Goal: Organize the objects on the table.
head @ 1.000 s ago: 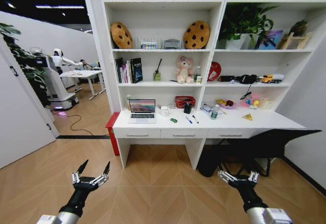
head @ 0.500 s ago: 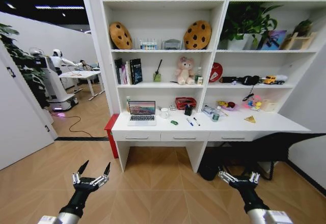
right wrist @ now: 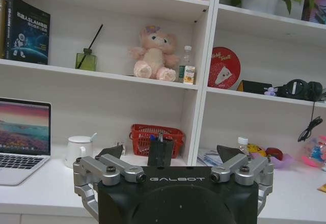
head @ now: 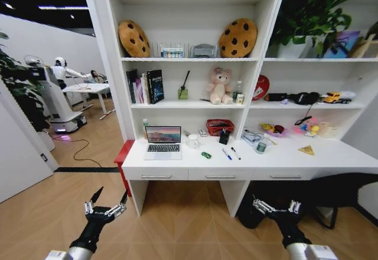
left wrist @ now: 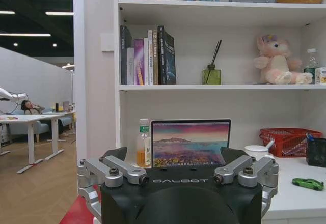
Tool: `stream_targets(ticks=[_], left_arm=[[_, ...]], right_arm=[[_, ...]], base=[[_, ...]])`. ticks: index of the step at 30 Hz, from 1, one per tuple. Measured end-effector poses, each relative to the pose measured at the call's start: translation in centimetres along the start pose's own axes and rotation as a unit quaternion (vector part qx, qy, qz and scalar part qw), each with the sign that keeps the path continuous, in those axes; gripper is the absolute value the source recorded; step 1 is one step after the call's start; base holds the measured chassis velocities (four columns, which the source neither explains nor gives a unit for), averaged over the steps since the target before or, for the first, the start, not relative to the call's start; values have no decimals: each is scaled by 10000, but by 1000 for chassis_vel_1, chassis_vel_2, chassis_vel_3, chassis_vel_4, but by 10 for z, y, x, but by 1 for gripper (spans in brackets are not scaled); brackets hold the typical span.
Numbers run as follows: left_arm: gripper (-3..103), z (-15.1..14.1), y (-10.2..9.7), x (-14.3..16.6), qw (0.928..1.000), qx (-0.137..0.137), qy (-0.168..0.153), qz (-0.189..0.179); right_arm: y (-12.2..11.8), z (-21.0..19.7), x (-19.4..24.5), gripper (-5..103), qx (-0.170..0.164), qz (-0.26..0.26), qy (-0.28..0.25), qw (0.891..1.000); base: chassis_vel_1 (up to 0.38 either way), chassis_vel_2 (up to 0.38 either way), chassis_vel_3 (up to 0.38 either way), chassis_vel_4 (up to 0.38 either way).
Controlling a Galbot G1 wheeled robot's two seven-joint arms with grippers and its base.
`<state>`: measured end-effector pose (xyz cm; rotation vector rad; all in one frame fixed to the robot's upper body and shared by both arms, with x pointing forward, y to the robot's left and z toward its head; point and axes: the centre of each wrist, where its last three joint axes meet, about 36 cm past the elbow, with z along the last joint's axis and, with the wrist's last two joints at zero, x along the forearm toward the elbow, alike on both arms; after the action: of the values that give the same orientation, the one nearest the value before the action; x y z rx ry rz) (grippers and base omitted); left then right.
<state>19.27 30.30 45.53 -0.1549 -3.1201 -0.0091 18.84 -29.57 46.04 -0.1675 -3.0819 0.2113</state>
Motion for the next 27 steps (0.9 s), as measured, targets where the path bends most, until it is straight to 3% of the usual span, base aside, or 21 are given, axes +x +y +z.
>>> stream_targets(ticks=[20, 27], left_arm=[[101, 4, -2, -1, 10000, -11, -52, 13], [74, 6, -2, -4, 10000, 4, -83, 23]], right_arm=[[0, 4, -2, 100, 117, 9, 117, 9999], [0, 2, -6, 100, 78, 40, 125, 9999]], base=[[-333, 334, 325, -335], [-48, 24, 18, -25]])
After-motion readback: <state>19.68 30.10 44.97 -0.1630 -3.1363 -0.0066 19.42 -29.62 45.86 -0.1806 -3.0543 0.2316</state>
